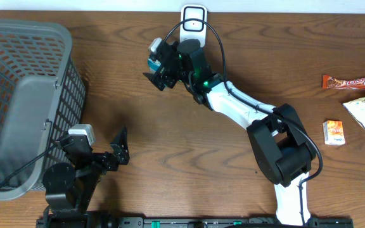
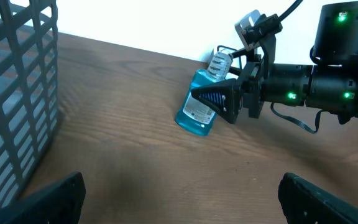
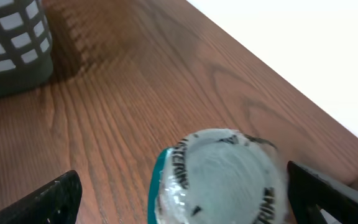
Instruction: Scan the item barcode
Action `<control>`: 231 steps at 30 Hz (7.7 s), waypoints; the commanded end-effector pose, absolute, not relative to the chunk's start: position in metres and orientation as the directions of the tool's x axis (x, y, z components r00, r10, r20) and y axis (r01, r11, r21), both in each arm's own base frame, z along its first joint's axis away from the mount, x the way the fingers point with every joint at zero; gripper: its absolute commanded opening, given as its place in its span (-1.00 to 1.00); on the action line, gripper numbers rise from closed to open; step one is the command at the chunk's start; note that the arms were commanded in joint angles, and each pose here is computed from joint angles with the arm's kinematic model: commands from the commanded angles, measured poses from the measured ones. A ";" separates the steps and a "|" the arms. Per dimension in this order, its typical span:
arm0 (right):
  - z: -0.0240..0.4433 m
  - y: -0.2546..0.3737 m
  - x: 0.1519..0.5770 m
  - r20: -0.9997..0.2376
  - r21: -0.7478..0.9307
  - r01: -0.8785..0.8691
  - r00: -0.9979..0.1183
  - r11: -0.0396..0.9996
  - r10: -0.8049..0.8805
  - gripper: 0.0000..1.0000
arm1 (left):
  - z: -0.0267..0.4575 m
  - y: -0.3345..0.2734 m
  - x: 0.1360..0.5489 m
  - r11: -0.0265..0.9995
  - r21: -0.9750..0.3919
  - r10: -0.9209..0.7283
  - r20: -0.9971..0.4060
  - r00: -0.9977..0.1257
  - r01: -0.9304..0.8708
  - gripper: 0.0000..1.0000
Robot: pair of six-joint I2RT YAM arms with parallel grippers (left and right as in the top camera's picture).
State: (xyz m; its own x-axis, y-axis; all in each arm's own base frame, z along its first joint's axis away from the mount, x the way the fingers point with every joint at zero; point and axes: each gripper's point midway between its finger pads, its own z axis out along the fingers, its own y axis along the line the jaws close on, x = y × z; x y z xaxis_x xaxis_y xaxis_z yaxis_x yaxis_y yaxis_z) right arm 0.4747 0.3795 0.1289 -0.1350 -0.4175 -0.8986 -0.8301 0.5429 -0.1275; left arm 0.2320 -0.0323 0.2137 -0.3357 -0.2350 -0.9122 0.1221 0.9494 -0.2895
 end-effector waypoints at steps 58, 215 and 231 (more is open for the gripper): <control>0.263 0.344 0.346 -0.852 0.456 -0.889 -0.428 -0.028 -0.301 -0.97 | 0.214 -0.034 0.231 0.947 -0.294 -0.236 -0.912 -0.336 0.133 0.97; 0.444 -0.010 0.314 -0.759 0.034 0.199 -0.632 0.979 0.155 0.99 | 0.214 -0.034 0.231 0.947 -0.294 -0.236 -0.912 -0.336 0.133 0.97; 0.498 -0.015 0.232 -0.872 0.088 0.187 -0.461 0.978 0.167 0.99 | 0.214 -0.034 0.231 0.947 -0.294 -0.236 -0.912 -0.336 0.133 0.98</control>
State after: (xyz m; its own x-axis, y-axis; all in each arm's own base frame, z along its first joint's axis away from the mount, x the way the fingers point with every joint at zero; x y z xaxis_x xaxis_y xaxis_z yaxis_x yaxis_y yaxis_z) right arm 0.2398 -0.0163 0.4922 -0.4792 0.1686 -0.8614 0.1964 0.9771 0.0819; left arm 0.2321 -0.0323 0.2135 -0.3367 -0.2351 -0.9118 0.1218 0.9493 -0.2897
